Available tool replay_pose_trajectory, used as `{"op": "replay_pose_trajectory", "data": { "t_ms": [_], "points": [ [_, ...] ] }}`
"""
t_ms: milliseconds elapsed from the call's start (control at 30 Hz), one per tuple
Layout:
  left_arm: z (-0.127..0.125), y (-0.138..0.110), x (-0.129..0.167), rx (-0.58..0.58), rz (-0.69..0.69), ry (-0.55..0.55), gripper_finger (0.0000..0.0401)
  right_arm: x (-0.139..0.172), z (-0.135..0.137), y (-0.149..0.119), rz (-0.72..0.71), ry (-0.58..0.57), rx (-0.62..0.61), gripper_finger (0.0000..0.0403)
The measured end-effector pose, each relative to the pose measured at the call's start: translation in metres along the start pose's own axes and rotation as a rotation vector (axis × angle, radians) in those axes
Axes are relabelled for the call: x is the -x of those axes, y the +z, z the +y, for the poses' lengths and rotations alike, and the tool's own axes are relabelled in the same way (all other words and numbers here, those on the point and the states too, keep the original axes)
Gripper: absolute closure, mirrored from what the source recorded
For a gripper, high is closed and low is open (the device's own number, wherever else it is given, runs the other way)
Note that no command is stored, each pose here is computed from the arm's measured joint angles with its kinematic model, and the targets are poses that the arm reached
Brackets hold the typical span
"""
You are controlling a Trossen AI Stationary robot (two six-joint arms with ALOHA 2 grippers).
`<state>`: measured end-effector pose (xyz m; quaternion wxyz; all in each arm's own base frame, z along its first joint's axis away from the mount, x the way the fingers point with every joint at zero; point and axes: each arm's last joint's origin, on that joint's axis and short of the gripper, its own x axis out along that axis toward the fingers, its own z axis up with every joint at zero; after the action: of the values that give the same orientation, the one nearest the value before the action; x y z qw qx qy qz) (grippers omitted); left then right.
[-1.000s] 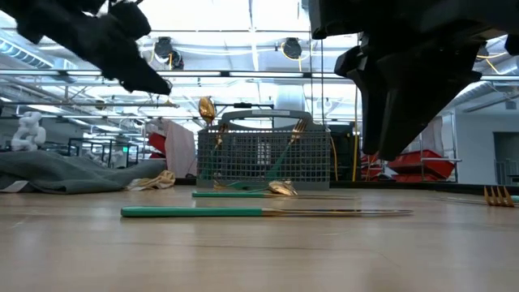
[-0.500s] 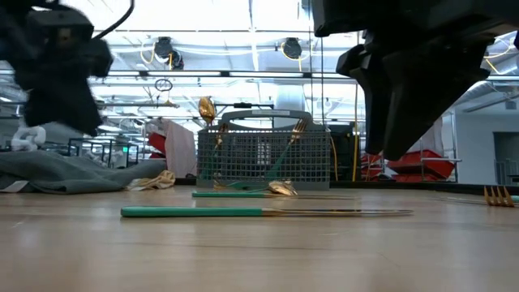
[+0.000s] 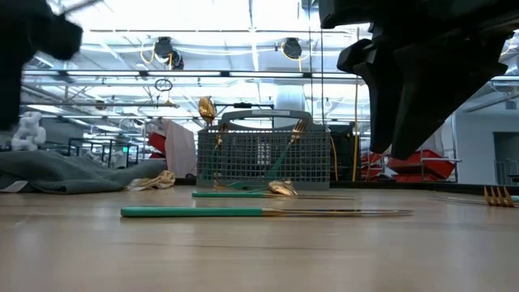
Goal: Sort silverware
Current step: Put the green table knife into the silverware basket
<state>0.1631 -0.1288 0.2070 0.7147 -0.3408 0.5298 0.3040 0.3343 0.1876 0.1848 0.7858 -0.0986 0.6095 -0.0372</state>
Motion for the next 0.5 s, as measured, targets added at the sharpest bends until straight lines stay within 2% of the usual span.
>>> {"op": "replay_pose_trajectory", "data": {
  "t_ms": [100,233,367,500],
  "points": [
    [-0.016,-0.013,0.006,0.001,0.009,0.012,0.0277,0.0,0.001,-0.001,-0.002,0.0,0.006,0.0275],
    [-0.027,-0.037,-0.001,0.044,0.046,0.054,0.0277,0.001,0.004,-0.002,-0.007,-0.004,0.02,0.0275],
    [-0.028,-0.065,-0.012,0.091,0.08,0.121,0.0277,0.002,0.007,-0.002,-0.011,-0.001,0.029,0.0275],
    [-0.025,-0.082,-0.02,0.152,0.043,0.154,0.0277,0.002,0.007,-0.001,-0.024,0.004,0.039,0.0275]
  ]
}}
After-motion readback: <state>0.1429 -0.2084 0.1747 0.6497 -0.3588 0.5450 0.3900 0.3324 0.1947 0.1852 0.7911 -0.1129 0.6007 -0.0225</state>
